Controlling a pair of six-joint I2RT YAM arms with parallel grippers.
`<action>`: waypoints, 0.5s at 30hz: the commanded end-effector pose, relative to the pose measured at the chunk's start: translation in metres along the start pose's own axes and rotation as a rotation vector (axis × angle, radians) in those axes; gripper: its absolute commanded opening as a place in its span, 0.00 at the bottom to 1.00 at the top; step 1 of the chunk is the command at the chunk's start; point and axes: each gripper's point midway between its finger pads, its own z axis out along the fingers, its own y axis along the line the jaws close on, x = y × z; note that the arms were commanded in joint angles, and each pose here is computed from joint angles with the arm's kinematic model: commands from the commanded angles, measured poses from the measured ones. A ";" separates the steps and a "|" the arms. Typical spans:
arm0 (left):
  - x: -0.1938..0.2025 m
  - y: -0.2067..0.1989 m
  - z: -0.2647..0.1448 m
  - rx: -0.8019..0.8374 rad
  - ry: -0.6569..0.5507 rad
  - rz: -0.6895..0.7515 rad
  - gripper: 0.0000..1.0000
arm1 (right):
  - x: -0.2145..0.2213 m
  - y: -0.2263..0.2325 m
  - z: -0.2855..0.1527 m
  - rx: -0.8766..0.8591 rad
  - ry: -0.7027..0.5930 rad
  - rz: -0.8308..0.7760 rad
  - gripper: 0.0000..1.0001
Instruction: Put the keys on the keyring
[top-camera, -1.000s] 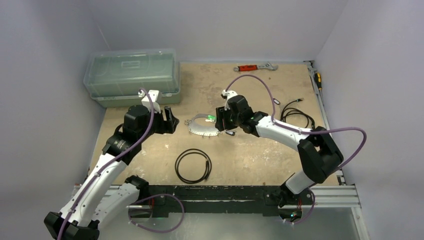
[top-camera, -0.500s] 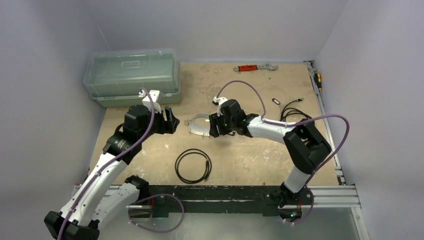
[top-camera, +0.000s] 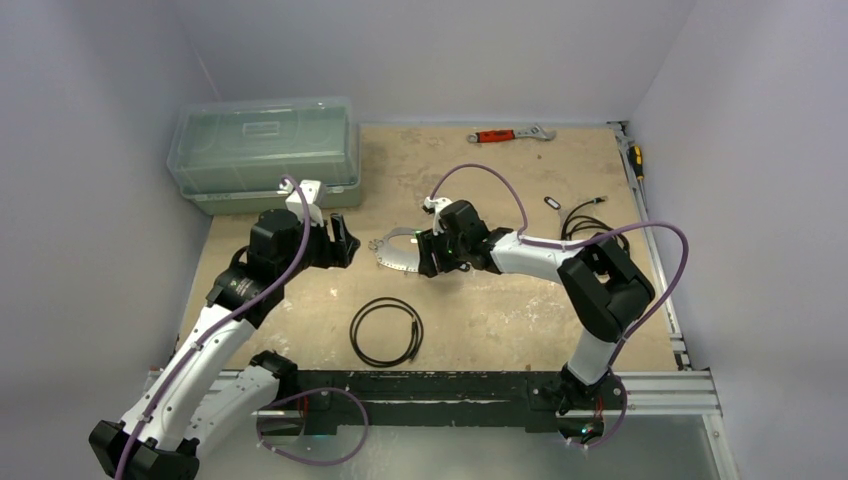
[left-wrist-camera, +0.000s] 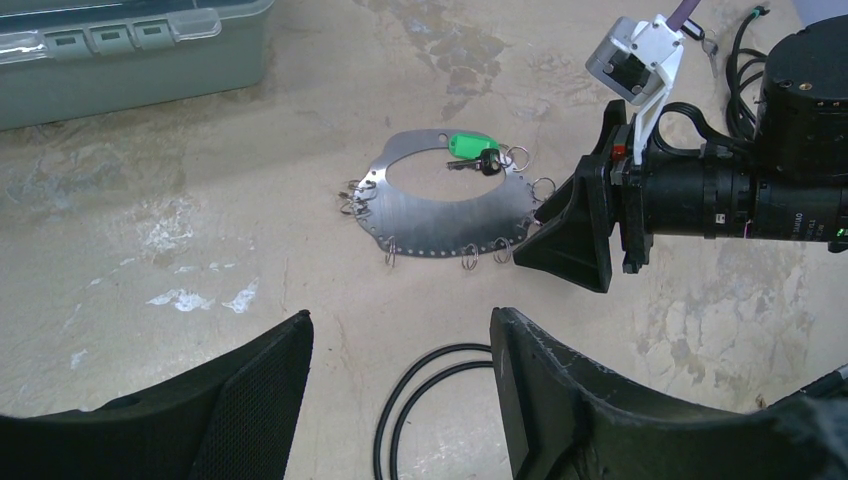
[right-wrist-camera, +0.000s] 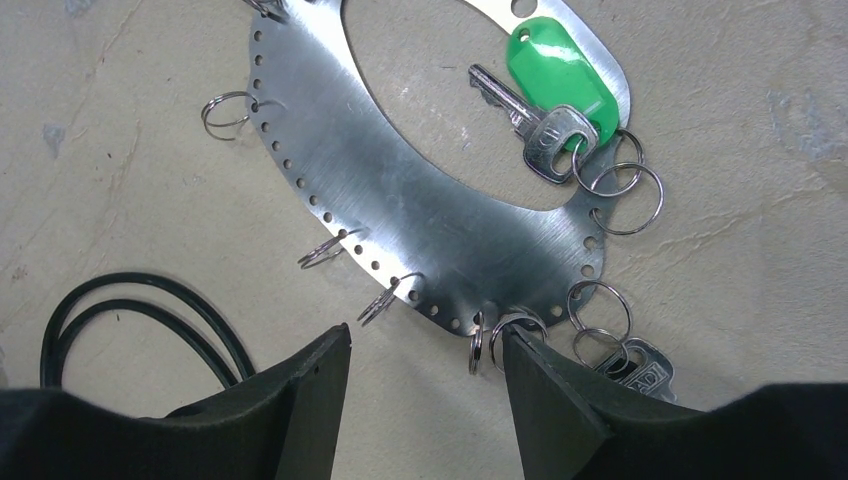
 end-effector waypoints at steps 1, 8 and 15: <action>-0.006 -0.002 0.000 0.016 -0.024 0.010 0.64 | -0.015 0.008 -0.005 -0.021 -0.035 -0.026 0.61; -0.006 -0.002 0.000 0.018 -0.024 0.010 0.64 | -0.008 0.010 -0.009 -0.029 -0.021 -0.025 0.60; -0.006 -0.002 0.001 0.017 -0.021 0.010 0.64 | -0.019 0.035 -0.012 -0.106 -0.042 -0.058 0.58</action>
